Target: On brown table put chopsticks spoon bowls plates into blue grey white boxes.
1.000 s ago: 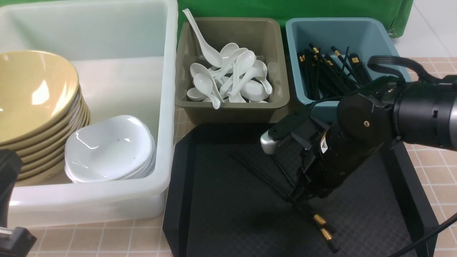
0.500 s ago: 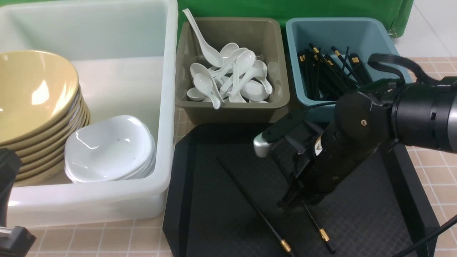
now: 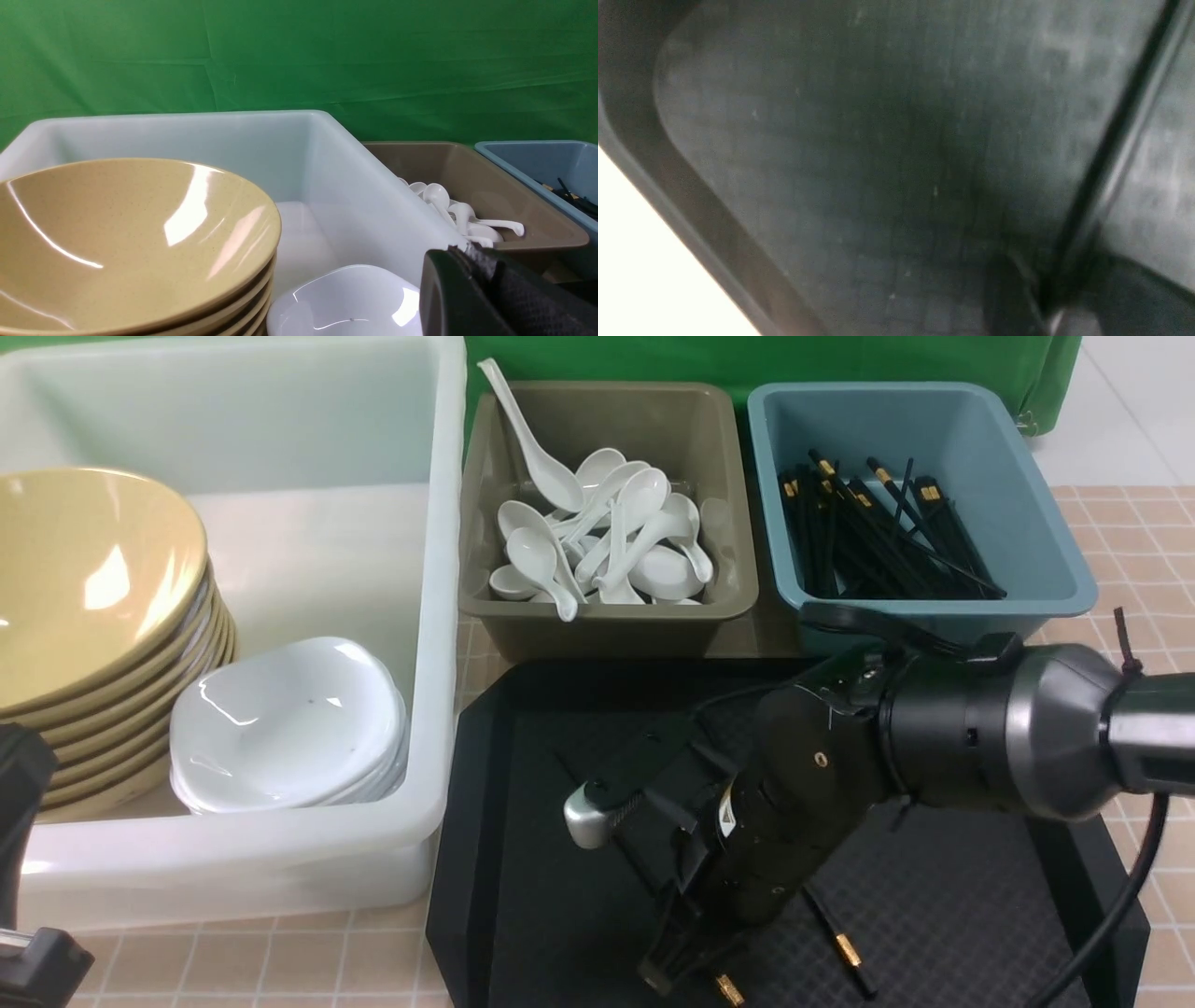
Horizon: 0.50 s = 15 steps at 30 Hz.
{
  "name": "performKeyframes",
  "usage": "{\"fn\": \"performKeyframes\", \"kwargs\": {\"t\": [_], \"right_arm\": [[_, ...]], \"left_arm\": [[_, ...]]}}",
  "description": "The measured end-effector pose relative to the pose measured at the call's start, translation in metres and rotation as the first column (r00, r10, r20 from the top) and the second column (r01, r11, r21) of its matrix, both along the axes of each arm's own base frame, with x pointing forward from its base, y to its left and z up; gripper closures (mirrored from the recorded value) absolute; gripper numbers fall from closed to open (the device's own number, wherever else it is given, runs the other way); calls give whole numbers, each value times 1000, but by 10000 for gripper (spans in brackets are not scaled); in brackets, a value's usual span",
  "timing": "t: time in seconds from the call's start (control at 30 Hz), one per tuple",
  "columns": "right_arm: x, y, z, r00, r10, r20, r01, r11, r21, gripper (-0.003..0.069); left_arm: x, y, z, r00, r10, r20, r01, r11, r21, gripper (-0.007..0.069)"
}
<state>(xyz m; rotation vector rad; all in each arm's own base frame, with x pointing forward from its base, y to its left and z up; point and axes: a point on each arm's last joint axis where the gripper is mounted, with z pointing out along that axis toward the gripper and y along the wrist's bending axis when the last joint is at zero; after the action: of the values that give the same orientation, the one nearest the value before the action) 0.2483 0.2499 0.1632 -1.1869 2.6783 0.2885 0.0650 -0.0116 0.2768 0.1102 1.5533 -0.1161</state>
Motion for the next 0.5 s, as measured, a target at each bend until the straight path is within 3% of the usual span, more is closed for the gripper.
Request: {"fn": "performKeyframes", "kwargs": {"t": [0.03,0.17,0.37,0.5], "right_arm": [[0,0,0,1000,5,1,-5,1000,0,381],[0,0,1,999,34,15,-33,999,-6,564],[-6,-6,30,995,69,77,-71,997,30,580],[-7,-30,89,958,71,277,-95,993,75,580]], "left_arm": [[0,0,0,1000,0,0,0,1000,0,632],[0,0,0,1000,0,0,0,1000,0,632],[0,0,0,1000,0,0,0,1000,0,632],[0,0,0,1000,0,0,0,1000,0,632]]}}
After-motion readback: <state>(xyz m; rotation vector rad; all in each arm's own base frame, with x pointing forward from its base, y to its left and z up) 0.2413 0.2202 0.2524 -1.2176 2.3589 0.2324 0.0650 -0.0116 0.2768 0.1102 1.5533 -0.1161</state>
